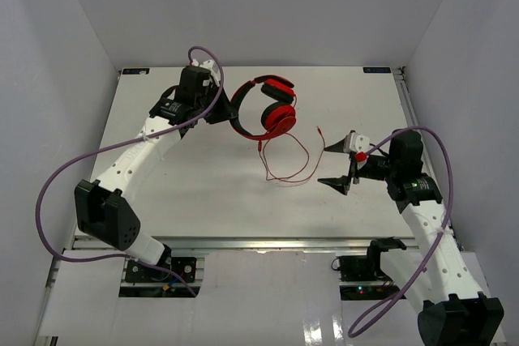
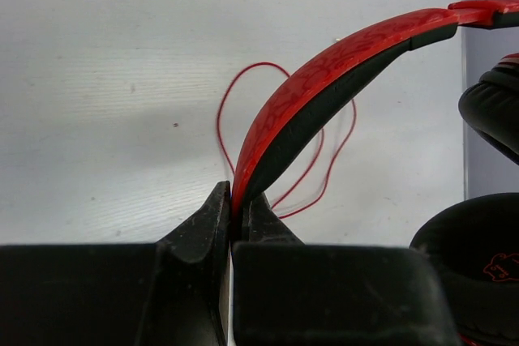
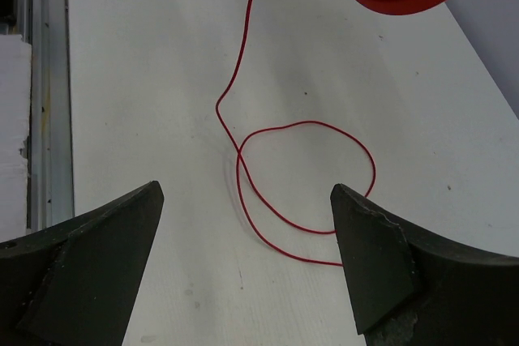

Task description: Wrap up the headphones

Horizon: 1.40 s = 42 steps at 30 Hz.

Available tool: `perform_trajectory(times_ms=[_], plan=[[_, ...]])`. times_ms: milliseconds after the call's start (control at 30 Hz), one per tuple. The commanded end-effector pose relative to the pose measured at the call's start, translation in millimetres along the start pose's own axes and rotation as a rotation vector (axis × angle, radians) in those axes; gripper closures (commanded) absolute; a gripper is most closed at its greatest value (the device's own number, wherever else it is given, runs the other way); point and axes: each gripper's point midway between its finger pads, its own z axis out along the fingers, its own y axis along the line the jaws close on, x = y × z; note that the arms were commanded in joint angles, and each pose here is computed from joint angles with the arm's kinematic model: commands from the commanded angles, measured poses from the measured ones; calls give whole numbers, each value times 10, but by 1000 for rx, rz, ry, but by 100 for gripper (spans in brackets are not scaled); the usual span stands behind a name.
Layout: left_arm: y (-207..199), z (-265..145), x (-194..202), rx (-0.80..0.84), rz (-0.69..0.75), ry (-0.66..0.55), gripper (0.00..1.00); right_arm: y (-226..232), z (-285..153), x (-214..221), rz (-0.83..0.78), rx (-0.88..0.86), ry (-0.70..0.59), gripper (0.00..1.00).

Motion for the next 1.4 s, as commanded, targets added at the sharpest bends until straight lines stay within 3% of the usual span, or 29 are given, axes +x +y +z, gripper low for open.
perform_trajectory(times_ms=[0,367,600,833,1100,1200,1367], plan=[[-582,-266,-273,155,-43,-50,100,-67,148,-272,56,-25,-95,10],[-1183,-753,-691,287,-59,-112,100,-128,654,-335,112,-138,-142,10],[-1362,-1124,-886,328,-76,-156,100,-57,925,-527,217,-252,-244,10],[-1448,-1324,-903,364,-94,-157,100,-76,1196,-685,310,-287,-256,10],[-1568,-1574,-971,417,-110,-181,100,374,1380,-495,294,-406,-244,1],[-1625,-1672,-996,442,-120,-186,100,440,1421,-326,296,-411,-217,10],[-1727,-1931,-1067,484,-116,-211,100,422,1500,-142,278,-401,-184,36]])
